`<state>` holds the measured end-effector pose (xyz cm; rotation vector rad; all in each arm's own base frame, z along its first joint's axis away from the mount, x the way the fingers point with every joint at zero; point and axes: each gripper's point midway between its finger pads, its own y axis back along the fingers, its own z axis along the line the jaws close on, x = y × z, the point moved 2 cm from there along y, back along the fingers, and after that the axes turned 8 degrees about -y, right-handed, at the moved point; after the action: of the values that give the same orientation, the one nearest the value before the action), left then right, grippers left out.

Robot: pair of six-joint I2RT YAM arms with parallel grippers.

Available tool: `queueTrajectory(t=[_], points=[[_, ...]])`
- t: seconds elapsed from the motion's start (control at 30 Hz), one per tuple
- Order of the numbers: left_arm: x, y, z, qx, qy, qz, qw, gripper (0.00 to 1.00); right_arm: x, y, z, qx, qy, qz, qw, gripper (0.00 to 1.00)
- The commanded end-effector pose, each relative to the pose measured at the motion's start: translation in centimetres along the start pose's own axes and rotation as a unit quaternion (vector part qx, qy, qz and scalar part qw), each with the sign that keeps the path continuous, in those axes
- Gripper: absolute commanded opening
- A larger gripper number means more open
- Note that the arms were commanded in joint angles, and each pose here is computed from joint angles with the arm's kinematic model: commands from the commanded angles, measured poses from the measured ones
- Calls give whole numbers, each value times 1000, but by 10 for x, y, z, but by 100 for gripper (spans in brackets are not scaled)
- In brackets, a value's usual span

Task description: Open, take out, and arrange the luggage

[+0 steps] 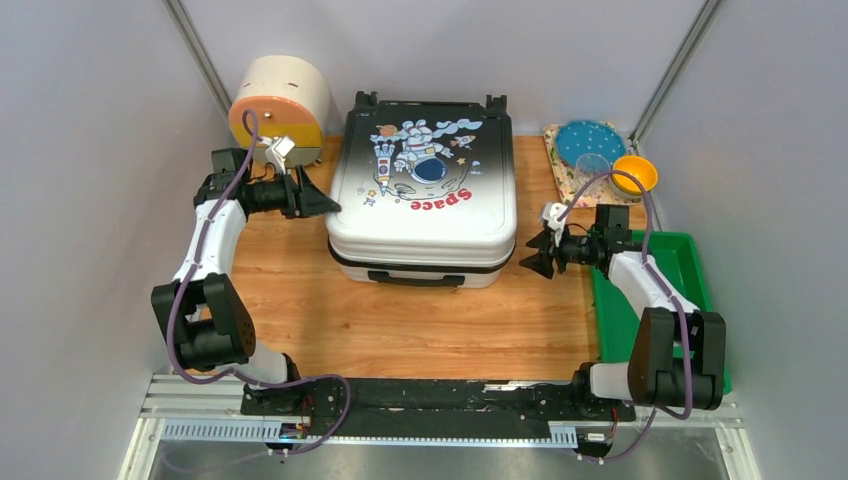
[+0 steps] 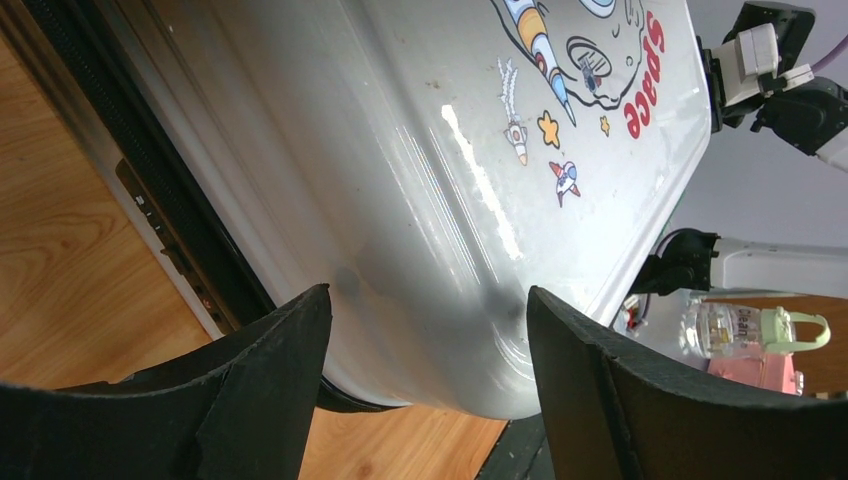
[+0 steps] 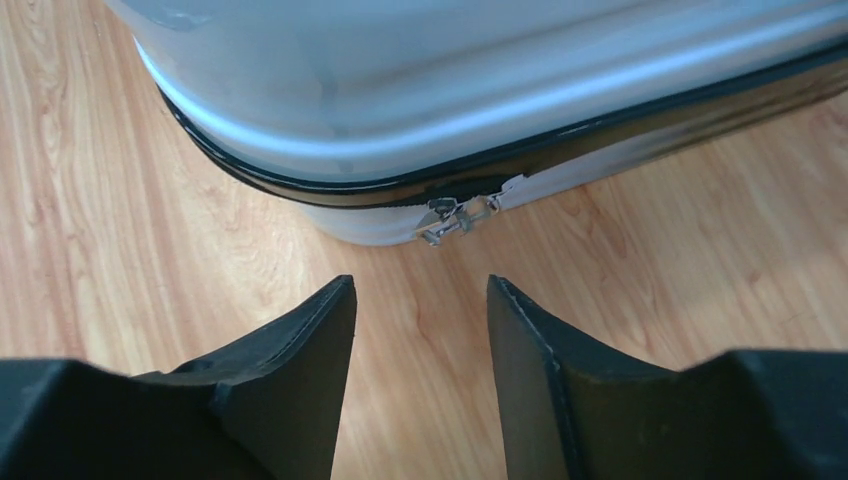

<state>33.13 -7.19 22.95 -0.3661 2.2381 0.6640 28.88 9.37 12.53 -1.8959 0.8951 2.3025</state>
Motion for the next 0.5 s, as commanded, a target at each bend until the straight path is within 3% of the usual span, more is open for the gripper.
queueTrajectory(t=[0.0, 0.47], points=[[-5, 0, -4, 8, -24, -10, 1000, 79, -17, -10, -12, -1, 85, -46, 995, 53], [-1, -7, 0, 7, -14, -4, 1000, 79, -14, -24, -19, -15, 95, -46, 994, 43]])
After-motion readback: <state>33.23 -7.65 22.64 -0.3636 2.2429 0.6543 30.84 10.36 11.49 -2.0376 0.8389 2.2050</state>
